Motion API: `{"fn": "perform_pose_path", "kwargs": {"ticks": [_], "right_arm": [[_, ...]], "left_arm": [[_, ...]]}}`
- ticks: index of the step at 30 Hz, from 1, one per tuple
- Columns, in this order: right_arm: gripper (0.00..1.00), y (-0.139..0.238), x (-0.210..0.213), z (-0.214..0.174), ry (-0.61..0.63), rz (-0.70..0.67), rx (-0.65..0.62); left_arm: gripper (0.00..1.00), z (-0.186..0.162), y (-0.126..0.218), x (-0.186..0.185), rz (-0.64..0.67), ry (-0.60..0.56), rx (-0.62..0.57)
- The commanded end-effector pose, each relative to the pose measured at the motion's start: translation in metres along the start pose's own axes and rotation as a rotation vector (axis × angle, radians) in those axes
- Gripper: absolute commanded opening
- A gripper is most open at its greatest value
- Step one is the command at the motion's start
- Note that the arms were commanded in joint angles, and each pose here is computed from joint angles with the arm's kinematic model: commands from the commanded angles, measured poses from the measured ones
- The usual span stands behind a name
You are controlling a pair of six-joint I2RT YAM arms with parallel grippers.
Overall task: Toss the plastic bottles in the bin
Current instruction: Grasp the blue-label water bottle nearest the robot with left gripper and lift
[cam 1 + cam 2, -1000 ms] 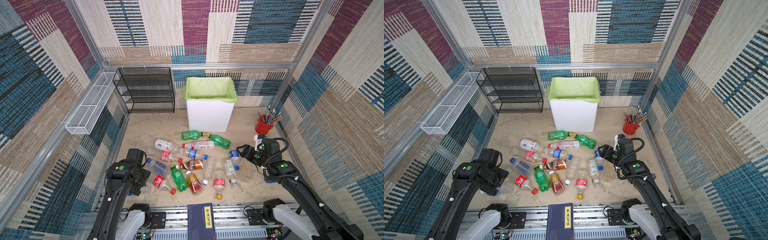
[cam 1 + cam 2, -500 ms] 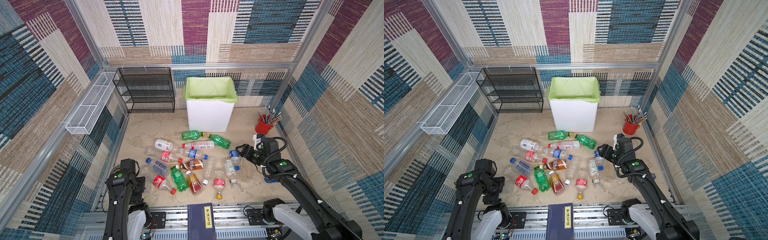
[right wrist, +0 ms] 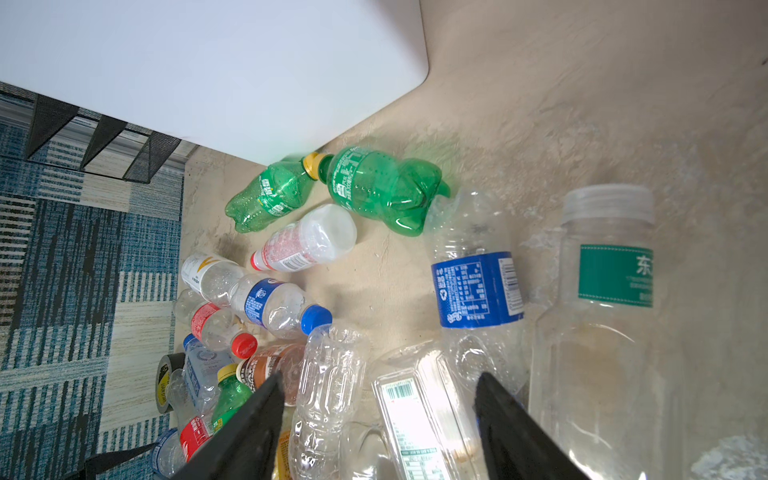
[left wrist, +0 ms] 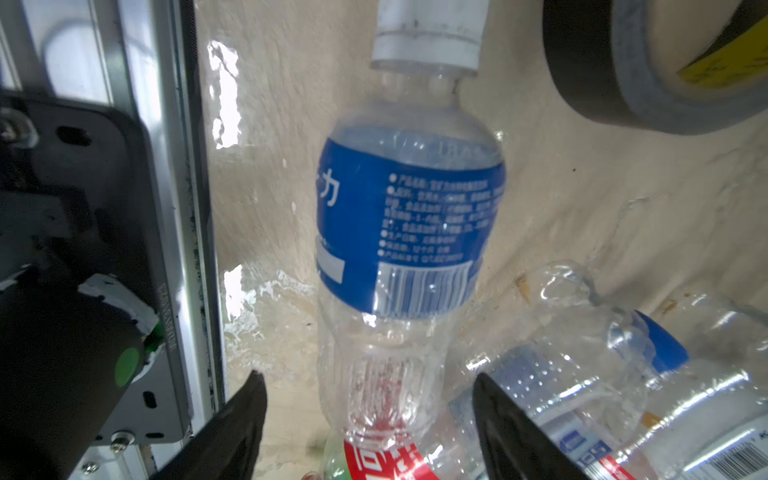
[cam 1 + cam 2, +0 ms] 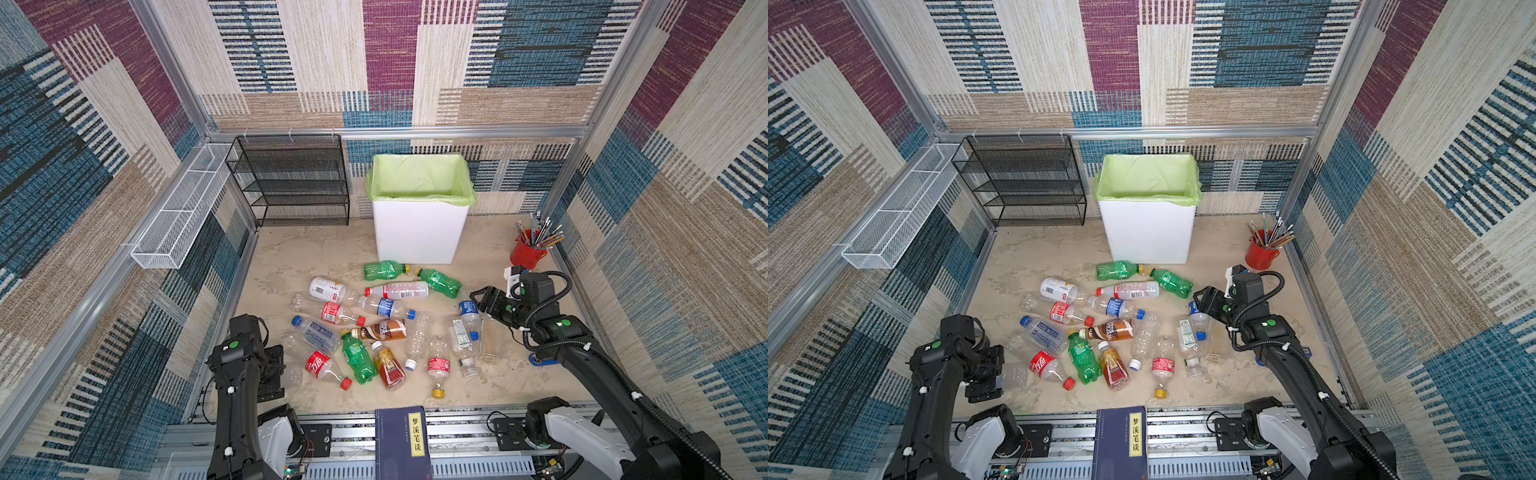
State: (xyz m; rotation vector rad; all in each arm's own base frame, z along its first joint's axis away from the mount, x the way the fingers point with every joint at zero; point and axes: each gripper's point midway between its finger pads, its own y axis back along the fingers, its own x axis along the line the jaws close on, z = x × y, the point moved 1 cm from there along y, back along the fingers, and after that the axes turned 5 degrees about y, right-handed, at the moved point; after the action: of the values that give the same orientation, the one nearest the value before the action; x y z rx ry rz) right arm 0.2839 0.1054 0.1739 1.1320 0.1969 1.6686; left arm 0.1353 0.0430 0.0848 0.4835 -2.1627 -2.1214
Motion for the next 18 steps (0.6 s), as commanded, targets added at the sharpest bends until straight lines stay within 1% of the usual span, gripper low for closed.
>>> {"fn": "perform_pose_path", "kwargs": {"ticks": [1, 6, 14, 18], "right_arm": [[0.74, 0.0, 0.006, 0.008, 0.019, 0.019, -0.028], [0.75, 0.0, 0.005, 0.009, 0.02, 0.013, -0.034], [0.75, -0.002, 0.001, 0.004, 0.018, 0.007, -0.028], [0.75, -0.003, -0.001, 0.002, 0.018, 0.005, -0.025]], "left_arm": [[0.81, -0.002, -0.009, -0.009, -0.041, -0.005, 0.025], [0.83, -0.001, -0.022, 0.002, -0.018, 0.015, 0.025], [0.82, 0.003, -0.032, -0.003, -0.046, 0.028, 0.013], [0.76, 0.006, -0.035, -0.006, -0.053, 0.026, 0.004]]}}
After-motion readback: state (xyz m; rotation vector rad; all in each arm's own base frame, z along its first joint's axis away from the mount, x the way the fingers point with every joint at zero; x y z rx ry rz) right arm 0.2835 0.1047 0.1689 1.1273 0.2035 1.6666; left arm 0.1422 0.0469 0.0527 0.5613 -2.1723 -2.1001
